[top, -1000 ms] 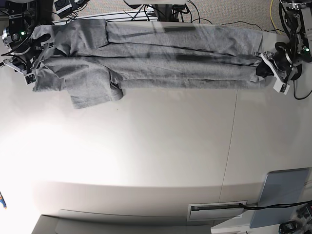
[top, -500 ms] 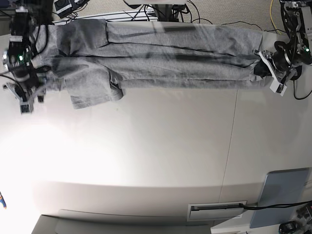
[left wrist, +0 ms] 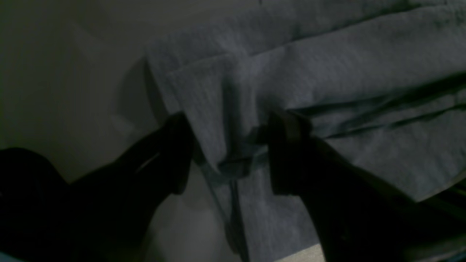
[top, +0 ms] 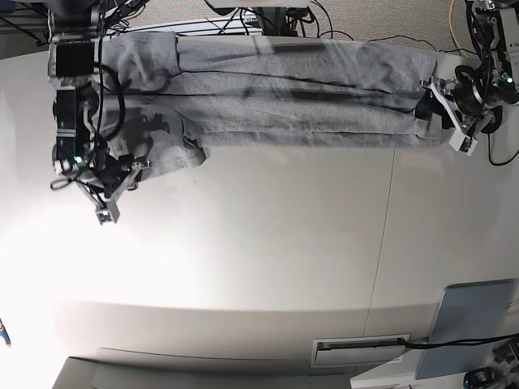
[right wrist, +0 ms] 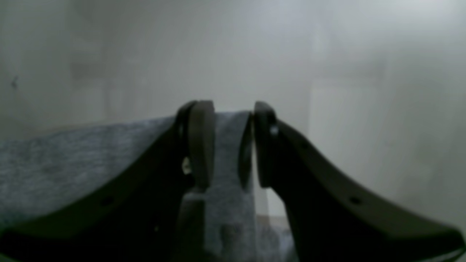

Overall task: Fold the T-shirt properly
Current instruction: 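Grasp the folded end near the right gripper and fold it inward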

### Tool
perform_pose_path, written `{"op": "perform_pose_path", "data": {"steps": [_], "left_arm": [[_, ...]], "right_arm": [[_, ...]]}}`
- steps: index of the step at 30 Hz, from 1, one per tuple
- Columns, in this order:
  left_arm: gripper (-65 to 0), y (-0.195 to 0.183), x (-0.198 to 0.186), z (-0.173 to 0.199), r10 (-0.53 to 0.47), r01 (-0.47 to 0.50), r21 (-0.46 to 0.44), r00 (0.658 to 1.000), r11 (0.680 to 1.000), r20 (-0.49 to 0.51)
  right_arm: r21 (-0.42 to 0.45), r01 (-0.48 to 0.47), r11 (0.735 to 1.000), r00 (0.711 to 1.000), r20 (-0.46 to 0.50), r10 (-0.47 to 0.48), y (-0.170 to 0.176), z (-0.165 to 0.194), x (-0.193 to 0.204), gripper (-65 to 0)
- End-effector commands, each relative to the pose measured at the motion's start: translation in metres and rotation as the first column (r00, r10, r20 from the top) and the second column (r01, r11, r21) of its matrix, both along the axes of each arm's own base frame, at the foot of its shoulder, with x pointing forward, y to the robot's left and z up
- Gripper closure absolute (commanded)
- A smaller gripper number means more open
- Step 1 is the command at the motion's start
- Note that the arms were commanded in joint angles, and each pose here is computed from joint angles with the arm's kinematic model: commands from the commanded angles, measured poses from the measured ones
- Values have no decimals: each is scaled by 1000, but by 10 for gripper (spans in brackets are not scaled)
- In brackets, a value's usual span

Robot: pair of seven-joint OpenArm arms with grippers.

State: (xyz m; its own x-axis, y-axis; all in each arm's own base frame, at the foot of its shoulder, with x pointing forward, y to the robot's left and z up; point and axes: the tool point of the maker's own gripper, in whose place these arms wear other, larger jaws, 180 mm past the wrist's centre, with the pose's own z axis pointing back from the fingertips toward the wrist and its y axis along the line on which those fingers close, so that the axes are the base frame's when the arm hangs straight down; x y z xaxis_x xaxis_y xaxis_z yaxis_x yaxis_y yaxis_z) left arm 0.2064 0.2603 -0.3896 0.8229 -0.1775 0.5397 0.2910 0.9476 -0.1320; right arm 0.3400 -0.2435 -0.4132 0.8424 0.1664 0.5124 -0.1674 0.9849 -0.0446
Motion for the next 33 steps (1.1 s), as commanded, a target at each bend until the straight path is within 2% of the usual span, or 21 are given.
{"op": "perform_pose_path", "data": {"steps": [1,5,6,9,10,13,16,19,24,29,33], "left_arm": [[-335,4,7,10,-2,2,9,999,1000,34],[-335,4,7,10,-2,2,9,999,1000,34],[-335,4,7,10,-2,2,8,999,1000,34],[-335,4,7,10,-2,1,8,999,1000,35],[-335,4,7,10,-2,2,8,999,1000,35],[-335,4,7,10,-2,2,8,999,1000,35],[-335,4,7,10,-2,2,8,999,1000,35],[-335,4,7,10,-2,2,8,999,1000,35],[-335,4,7,10,-2,2,8,999,1000,35],[-335,4,7,10,-2,2,8,999,1000,35],[-335,4,7,10,-2,2,8,999,1000,35]], "right_arm": [[-25,0,1000,1000,-3,0,-6,3,3,-189],[-33,-17,999,999,-49,15,-2,-3,-4,-180],[-36,-16,999,998,-63,14,-3,-4,-7,-154],[-54,-17,998,997,-76,13,-5,-4,-9,-10],[-65,-19,998,998,-69,15,-7,-3,-7,0],[-124,-45,991,999,-1,45,-8,13,1,0],[-199,-96,975,988,101,118,4,43,3,0],[-234,-155,960,962,184,201,28,71,-13,0],[-234,-253,939,912,266,312,70,105,-58,0],[-206,-335,919,887,260,382,99,119,-110,0],[-133,-421,897,886,151,438,113,103,-153,0]]}}
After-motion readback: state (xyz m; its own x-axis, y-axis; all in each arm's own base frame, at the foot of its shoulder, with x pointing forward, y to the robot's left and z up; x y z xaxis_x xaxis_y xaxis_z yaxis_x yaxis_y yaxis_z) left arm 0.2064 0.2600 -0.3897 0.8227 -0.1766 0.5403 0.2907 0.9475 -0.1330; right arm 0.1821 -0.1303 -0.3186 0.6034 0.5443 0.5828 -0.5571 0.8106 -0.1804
